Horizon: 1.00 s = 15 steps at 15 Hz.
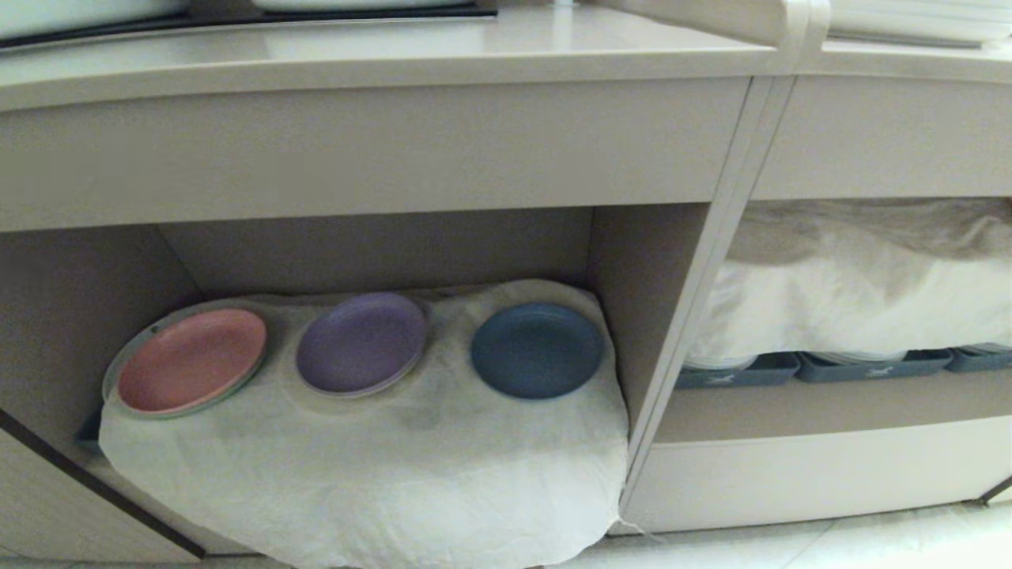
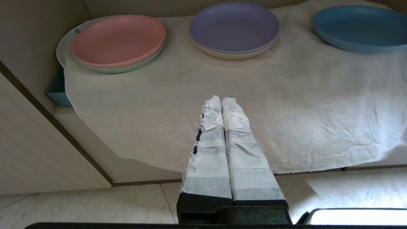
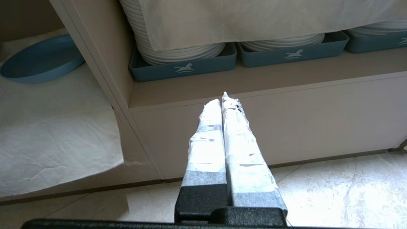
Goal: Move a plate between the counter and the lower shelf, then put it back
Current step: Pick up the plate in the cupboard
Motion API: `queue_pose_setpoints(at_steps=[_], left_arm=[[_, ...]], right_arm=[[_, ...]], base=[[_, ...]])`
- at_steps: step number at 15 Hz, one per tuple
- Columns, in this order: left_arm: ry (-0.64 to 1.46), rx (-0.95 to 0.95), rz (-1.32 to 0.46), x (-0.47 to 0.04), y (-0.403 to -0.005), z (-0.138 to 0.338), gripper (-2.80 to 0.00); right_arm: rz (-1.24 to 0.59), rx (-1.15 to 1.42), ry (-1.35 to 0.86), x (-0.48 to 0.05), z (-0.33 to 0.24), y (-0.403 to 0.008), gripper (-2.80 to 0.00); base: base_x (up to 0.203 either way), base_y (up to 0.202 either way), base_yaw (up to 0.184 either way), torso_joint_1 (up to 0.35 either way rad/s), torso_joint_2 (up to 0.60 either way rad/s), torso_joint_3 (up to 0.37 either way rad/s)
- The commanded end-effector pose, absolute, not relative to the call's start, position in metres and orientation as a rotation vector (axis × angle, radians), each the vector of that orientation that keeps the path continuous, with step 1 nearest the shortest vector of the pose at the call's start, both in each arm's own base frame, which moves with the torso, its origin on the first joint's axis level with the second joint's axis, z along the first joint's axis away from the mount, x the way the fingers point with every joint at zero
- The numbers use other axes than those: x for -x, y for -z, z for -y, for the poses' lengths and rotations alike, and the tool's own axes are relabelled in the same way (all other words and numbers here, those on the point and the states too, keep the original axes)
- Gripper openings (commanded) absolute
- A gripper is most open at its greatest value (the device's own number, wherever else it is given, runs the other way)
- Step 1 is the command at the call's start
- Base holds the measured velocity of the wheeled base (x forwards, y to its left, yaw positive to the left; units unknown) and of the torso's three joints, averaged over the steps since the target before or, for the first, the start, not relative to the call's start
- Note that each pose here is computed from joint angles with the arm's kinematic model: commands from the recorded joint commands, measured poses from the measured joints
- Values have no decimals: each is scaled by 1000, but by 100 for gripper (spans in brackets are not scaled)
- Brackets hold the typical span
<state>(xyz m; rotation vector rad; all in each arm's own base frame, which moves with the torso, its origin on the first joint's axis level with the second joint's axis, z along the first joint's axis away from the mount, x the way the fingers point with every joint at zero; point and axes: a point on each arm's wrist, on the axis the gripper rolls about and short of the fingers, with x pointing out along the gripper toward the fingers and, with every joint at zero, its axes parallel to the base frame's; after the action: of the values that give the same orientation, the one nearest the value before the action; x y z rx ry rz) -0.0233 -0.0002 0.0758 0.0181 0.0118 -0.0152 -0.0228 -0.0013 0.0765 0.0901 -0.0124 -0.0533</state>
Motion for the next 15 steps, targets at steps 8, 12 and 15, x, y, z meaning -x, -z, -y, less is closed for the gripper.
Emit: queue_pose_setpoints(at_steps=[8, 12, 15], left_arm=[[47, -98, 1, 24, -77, 1, -280], [55, -115, 10, 24, -79, 1, -280], [59, -115, 17, 25, -81, 1, -280]], right_arm=[[13, -91, 53, 23, 1, -77, -280], [13, -92, 53, 23, 1, -77, -280], [13, -91, 53, 23, 1, -77, -280]], base=[[0, 0, 0, 0, 0, 0], [0, 0, 0, 0, 0, 0], [0, 0, 0, 0, 0, 0]])
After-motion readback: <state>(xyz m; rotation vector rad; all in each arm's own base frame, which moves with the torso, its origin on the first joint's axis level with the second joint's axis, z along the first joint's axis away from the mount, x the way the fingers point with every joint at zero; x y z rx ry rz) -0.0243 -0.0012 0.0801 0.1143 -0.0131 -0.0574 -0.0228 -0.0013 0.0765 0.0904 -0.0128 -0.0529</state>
